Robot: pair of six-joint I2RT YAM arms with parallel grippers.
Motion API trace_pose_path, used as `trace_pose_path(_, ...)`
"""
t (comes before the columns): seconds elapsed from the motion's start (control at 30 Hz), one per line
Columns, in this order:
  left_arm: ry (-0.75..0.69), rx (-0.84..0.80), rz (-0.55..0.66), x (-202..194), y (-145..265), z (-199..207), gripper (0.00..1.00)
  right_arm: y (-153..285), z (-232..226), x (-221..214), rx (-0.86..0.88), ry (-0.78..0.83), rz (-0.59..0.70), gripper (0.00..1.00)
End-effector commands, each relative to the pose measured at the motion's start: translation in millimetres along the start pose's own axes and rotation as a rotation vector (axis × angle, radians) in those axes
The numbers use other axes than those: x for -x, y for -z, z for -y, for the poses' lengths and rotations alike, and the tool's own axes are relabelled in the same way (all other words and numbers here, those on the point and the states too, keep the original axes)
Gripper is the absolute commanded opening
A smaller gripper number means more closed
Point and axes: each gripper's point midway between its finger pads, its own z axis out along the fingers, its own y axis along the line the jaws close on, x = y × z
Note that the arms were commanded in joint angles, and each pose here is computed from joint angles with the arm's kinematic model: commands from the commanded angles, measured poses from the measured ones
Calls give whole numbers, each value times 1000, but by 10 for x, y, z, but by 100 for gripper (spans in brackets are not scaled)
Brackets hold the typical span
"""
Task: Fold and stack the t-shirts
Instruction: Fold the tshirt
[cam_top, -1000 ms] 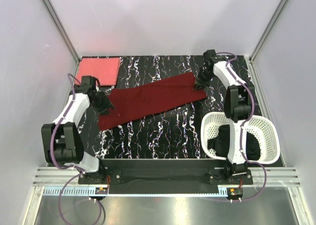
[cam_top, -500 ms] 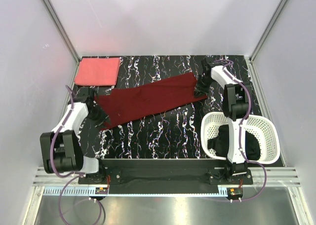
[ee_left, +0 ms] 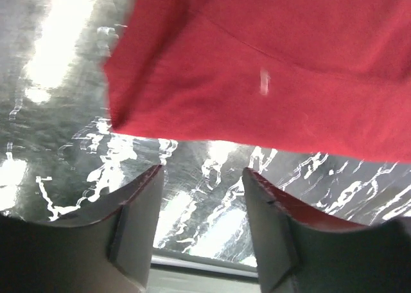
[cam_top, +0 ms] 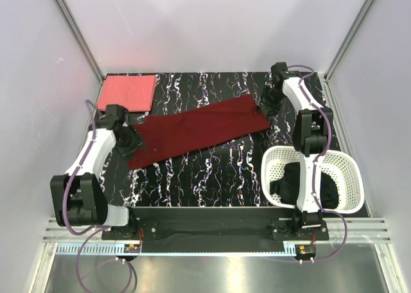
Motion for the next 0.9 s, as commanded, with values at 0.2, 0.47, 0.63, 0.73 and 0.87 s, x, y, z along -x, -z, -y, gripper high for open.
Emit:
trace_pose_path(0.2, -70, 177, 56, 149, -6, 582, 99, 331, -584, -94, 69, 279, 81, 82)
trace_pose_path(0.47, 264, 113, -137, -58, -307, 1023, 97, 311, -989, -138, 79, 539, 177, 89)
trace_pose_path(0.63, 400, 223, -128, 57, -368, 1072, 99, 149, -1221, -171, 125, 675, 176, 88)
trace_pose_path(0.73, 418, 256, -69, 268, -379, 1097, 99, 107, -1301, -142, 125, 705, 197, 88)
trace_pose_path(0.87, 491, 285, -100, 286, -530, 1032, 99, -15, -1356, -45, 118, 740, 245, 89)
